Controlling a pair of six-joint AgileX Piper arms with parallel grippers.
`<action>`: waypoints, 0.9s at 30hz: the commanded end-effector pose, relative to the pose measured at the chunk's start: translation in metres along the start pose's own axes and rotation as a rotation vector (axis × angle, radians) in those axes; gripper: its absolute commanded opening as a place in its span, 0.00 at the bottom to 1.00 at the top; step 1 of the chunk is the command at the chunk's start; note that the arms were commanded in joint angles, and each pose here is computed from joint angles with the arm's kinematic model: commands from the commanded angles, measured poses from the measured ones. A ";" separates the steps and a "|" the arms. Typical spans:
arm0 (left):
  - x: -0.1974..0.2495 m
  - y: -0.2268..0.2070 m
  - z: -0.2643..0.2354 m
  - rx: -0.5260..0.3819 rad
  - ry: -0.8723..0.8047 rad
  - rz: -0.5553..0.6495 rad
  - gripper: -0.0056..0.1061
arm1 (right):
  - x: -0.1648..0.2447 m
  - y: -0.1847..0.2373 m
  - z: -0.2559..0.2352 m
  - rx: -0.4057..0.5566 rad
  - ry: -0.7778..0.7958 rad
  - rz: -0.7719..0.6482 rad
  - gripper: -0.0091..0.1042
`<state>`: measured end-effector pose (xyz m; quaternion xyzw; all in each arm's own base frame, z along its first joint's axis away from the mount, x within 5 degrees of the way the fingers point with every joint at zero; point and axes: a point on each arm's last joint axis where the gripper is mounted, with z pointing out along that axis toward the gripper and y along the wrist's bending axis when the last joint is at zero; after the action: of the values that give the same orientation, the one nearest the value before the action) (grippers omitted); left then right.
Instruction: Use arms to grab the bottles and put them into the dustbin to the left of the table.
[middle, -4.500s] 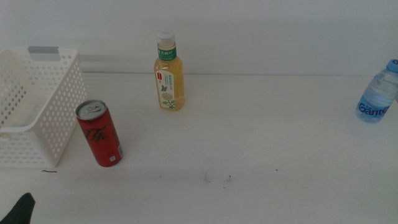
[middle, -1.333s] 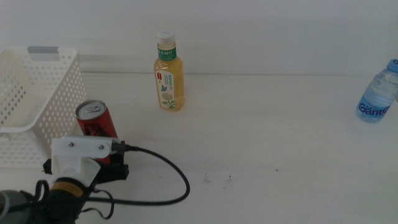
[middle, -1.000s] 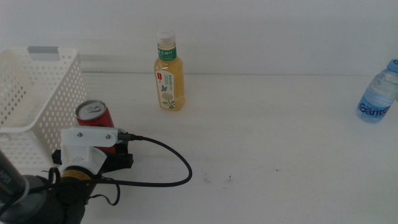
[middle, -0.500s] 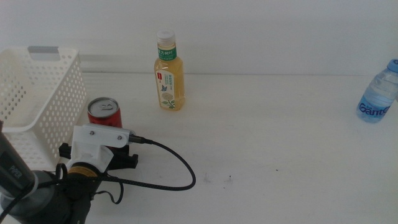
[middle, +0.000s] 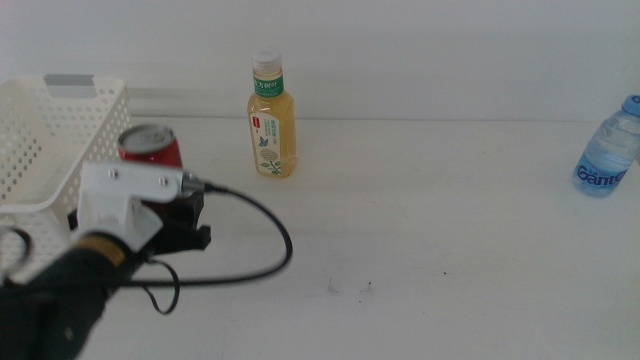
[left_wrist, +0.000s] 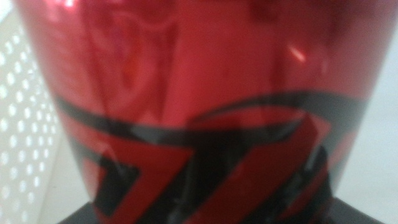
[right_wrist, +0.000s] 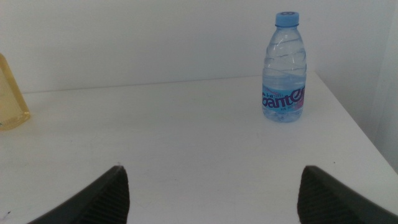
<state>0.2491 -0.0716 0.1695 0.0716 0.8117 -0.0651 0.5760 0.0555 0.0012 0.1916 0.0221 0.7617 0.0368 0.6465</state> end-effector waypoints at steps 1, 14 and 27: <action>-0.033 -0.005 -0.010 0.046 0.045 -0.005 0.13 | 0.000 -0.001 0.000 0.009 -0.011 -0.015 0.80; -0.226 0.061 -0.028 -0.038 0.466 0.108 0.13 | 0.000 -0.001 0.000 0.009 -0.011 -0.015 0.80; -0.204 0.174 0.050 -0.113 0.731 -0.052 0.13 | 0.000 -0.001 0.000 0.009 -0.011 -0.015 0.80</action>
<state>0.3910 0.0727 0.3416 0.0437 0.9707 0.0021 0.2361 0.0555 0.0012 0.1916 0.0221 0.7617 0.0368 0.6465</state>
